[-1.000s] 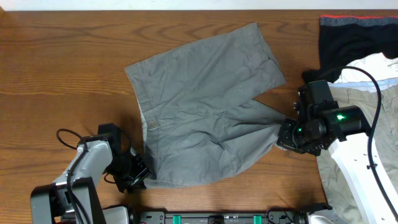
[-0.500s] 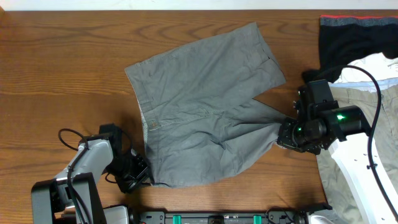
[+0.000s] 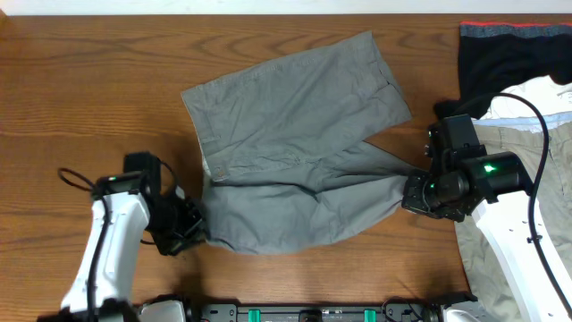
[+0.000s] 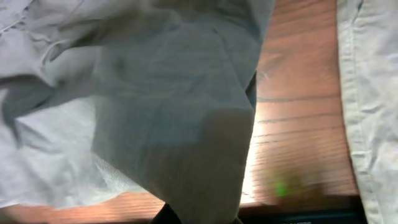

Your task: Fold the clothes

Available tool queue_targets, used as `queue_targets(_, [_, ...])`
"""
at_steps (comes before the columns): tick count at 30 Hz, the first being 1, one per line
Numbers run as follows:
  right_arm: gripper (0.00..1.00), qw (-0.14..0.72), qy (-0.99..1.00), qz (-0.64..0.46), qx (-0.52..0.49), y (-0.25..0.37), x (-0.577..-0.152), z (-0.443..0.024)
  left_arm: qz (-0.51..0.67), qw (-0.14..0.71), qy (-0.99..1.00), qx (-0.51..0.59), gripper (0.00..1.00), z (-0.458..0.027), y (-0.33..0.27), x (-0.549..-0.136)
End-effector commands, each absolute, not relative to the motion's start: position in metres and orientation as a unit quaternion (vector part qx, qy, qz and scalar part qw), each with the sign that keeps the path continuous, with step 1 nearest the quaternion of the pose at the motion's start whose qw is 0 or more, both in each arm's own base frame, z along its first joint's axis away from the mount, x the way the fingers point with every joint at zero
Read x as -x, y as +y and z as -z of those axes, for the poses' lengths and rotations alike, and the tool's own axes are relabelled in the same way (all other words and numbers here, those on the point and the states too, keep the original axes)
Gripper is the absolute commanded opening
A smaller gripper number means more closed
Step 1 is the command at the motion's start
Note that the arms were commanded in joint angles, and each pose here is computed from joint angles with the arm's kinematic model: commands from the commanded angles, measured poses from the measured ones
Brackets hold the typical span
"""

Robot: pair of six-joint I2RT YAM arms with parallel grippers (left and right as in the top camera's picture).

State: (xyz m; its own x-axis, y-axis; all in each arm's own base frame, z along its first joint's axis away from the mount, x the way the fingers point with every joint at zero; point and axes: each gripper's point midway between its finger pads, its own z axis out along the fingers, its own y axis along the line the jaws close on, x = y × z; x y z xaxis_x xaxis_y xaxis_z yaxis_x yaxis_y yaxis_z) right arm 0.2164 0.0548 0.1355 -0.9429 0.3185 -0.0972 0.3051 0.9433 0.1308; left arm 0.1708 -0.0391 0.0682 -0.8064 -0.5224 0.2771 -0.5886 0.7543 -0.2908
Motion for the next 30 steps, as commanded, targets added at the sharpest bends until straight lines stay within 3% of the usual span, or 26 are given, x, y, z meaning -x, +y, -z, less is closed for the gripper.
queue_targets(1, [0.01, 0.036, 0.982, -0.029, -0.182, 0.045, -0.208, -0.119, -0.145, 0.038, -0.947, -0.284, 0.06, -0.084, -0.022, -0.182])
queue_targets(8, [0.01, -0.061, 0.975, 0.006, -0.212, 0.038, -0.165, -0.071, -0.141, 0.031, -0.949, -0.279, 0.06, -0.091, -0.021, -0.179])
queue_targets(14, [0.47, -0.095, 0.978, -0.025, -0.182, 0.049, -0.151, -0.063, -0.117, 0.038, -0.953, -0.277, 0.06, -0.089, -0.014, -0.173])
queue_targets(17, [0.57, -0.103, 0.977, -0.022, -0.188, 0.049, -0.147, -0.063, -0.115, 0.038, -0.953, -0.276, 0.06, -0.088, -0.013, -0.172])
queue_targets(25, [0.54, -0.162, 0.958, -0.024, -0.236, 0.054, -0.118, -0.056, -0.115, 0.038, -0.953, -0.276, 0.06, -0.088, -0.013, -0.172])
queue_targets(28, [0.41, -0.197, 0.946, -0.039, -0.256, 0.062, -0.101, -0.050, -0.115, 0.038, -0.953, -0.276, 0.06, -0.088, -0.013, -0.172])
queue_targets(30, [0.40, -0.220, 0.939, -0.054, -0.258, 0.069, -0.089, -0.045, -0.115, 0.038, -0.953, -0.276, 0.06, -0.088, -0.013, -0.172])
